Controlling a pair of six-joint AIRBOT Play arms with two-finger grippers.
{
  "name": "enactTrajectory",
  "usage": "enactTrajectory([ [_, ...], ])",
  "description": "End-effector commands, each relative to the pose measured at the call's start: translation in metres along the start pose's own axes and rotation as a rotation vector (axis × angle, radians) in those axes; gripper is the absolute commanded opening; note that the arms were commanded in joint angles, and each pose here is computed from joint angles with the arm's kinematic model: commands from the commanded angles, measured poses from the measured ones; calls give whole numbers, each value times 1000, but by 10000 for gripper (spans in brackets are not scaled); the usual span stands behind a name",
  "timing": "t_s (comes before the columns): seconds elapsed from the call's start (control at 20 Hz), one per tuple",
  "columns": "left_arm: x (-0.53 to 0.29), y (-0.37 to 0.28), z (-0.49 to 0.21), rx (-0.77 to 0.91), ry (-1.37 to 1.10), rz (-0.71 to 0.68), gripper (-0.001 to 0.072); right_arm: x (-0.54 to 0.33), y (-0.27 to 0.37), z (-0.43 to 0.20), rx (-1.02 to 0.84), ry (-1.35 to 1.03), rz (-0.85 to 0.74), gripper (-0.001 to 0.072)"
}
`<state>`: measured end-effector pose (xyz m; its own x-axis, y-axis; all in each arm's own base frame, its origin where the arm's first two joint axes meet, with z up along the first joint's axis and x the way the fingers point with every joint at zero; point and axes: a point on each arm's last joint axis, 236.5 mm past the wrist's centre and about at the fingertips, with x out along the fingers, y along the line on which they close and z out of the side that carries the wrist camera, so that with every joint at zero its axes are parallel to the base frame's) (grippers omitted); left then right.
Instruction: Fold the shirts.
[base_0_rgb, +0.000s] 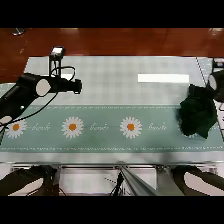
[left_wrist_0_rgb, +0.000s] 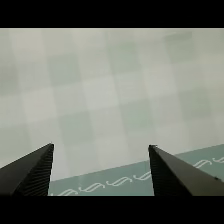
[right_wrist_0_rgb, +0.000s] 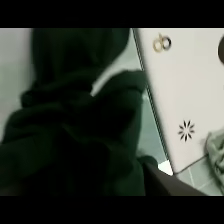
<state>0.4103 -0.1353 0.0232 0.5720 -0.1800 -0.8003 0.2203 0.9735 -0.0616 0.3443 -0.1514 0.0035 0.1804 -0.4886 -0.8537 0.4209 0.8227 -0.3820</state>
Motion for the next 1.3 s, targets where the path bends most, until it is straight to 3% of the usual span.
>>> enactTrajectory([
  [0.0,2,-1,-6,-14,24,-4,701,37,-27,-48,160,177,48,625],
  [0.35,3,-16,-17,-81,75,-64,700,65,17,-94,182,324,321,606],
  [0.4,2,-20,-27,-92,118,-78,700,67,26,-101,182,352,337,493],
  [0.45,0,-24,-38,-74,165,-96,700,66,34,-102,185,364,358,194],
  [0.5,-4,-23,-49,-39,210,-97,700,62,41,-95,179,341,380,25],
  [0.7,-38,12,-64,-26,280,-42,700,-17,35,2,126,17,467,27],
  [0.9,-89,17,-71,-1,216,-43,700,-208,31,108,111,-467,684,27],
  [1.05,-105,18,-87,-11,151,-41,701,-338,29,122,31,-743,774,27],
  [1.25,-107,13,-117,-28,169,-64,700,-447,36,106,-73,-949,896,27],
])
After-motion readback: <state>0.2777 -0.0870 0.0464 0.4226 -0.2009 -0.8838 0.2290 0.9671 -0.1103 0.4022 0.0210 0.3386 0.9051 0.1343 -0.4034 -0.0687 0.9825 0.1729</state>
